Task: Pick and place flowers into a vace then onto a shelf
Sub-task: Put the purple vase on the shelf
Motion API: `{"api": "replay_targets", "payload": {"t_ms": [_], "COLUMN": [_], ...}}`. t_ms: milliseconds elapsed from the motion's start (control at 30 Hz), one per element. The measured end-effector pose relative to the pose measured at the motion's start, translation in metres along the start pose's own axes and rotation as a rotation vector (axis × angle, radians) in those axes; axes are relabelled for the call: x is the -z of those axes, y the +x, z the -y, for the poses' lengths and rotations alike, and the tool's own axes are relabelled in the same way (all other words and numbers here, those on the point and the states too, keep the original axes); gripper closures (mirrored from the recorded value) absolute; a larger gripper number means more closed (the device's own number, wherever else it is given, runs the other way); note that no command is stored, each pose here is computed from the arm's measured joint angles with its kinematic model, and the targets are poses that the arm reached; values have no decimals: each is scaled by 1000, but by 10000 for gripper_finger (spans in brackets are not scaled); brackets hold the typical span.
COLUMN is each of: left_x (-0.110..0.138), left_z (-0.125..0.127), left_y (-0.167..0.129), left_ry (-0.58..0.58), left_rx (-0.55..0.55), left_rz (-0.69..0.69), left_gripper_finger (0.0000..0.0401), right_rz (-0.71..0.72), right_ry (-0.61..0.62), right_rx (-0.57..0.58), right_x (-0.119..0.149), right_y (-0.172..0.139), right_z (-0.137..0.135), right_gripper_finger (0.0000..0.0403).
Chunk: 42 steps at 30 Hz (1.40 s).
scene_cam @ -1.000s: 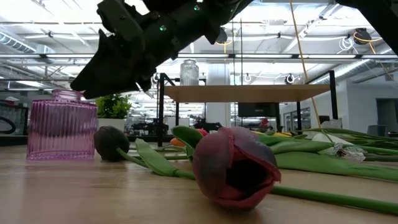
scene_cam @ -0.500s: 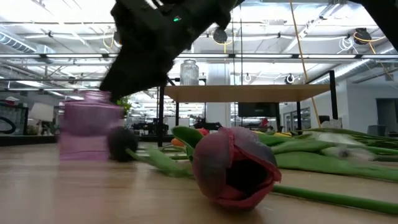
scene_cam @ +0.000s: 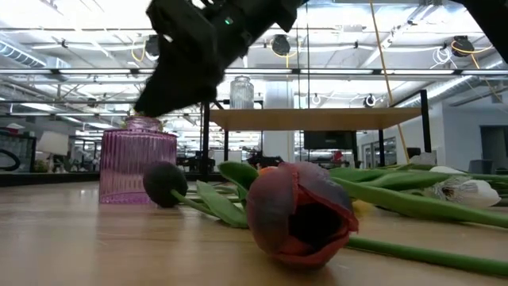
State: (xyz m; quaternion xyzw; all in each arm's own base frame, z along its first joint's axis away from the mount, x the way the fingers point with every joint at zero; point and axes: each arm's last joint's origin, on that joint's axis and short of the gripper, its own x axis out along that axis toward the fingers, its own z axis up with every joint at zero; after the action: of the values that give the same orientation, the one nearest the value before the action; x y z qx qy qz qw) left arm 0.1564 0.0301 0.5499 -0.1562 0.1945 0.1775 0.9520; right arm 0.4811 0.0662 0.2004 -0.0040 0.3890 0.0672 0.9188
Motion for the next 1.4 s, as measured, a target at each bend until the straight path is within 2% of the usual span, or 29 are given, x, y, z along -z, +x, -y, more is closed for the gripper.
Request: {"api": "replay_targets", "payload": {"t_ms": [167, 433, 667, 800, 1000, 1233, 1400], "left_x": [0, 0, 0, 0, 0, 0, 0], "left_z": [0, 0, 0, 0, 0, 0, 0], "left_y": [0, 0, 0, 0, 0, 0, 0], "left_ry": [0, -1, 4, 5, 8, 8, 8], "left_rx": [-1, -1, -1, -1, -1, -1, -2], "left_rz": [0, 1, 1, 1, 1, 1, 1], "left_gripper_finger": [256, 256, 256, 256, 256, 256, 256], "right_rz": [-42, -14, -22, -27, -28, -65, -65], "right_ry": [-5, 43, -34, -88, -169, -133, -112], "right_rx": [0, -8, -10, -75, -202, -184, -197], "right_x": [4, 10, 13, 13, 15, 29, 30], "right_y": [0, 5, 9, 9, 9, 14, 15], "right_z": [-1, -2, -2, -3, -10, -7, -8], "right_gripper_finger": [232, 232, 232, 237, 274, 332, 382]}}
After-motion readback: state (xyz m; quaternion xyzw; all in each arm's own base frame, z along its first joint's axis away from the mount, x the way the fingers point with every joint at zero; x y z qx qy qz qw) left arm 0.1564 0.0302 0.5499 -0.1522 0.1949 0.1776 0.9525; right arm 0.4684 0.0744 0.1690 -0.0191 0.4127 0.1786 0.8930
